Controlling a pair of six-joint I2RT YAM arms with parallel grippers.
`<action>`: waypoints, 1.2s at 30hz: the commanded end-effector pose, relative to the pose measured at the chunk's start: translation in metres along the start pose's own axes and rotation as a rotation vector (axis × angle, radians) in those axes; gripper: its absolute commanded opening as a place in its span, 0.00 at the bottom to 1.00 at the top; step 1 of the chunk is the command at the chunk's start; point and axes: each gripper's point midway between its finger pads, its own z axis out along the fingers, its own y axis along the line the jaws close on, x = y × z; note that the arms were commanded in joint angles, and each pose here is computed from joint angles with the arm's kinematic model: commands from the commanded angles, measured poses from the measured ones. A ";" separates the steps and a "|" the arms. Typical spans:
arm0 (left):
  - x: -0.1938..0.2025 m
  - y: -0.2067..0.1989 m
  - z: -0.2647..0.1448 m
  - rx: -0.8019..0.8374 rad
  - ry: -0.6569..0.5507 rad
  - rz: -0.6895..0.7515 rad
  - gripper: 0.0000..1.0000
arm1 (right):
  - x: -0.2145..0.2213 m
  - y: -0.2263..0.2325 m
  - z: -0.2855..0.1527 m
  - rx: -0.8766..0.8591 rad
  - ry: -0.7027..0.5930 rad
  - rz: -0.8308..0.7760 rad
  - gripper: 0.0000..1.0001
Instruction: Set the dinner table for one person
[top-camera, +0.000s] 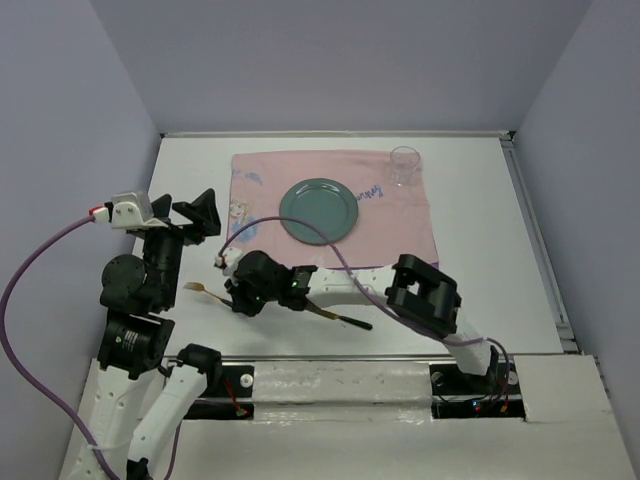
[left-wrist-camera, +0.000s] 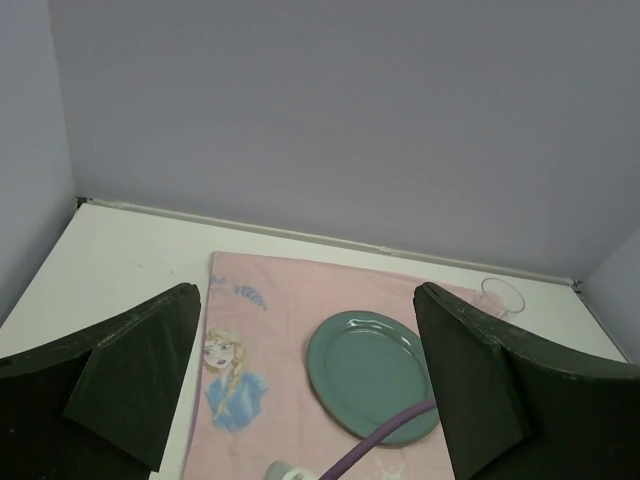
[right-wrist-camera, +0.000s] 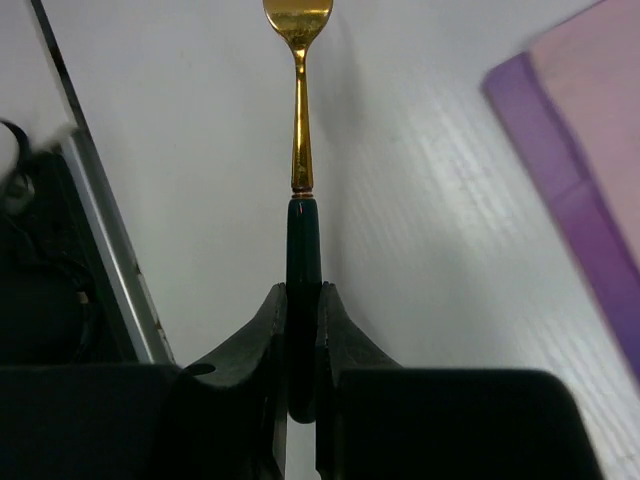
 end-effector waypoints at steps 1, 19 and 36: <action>-0.006 -0.009 0.008 0.031 -0.015 -0.027 0.99 | -0.109 -0.035 -0.077 -0.118 -0.385 0.283 0.00; 0.153 -0.065 0.015 0.292 0.411 -0.427 0.73 | -0.135 -0.069 -0.234 -0.453 -0.717 0.509 0.00; 0.166 -0.088 0.005 0.439 0.409 -0.569 0.64 | -0.128 -0.082 -0.241 -0.521 -0.735 0.581 0.00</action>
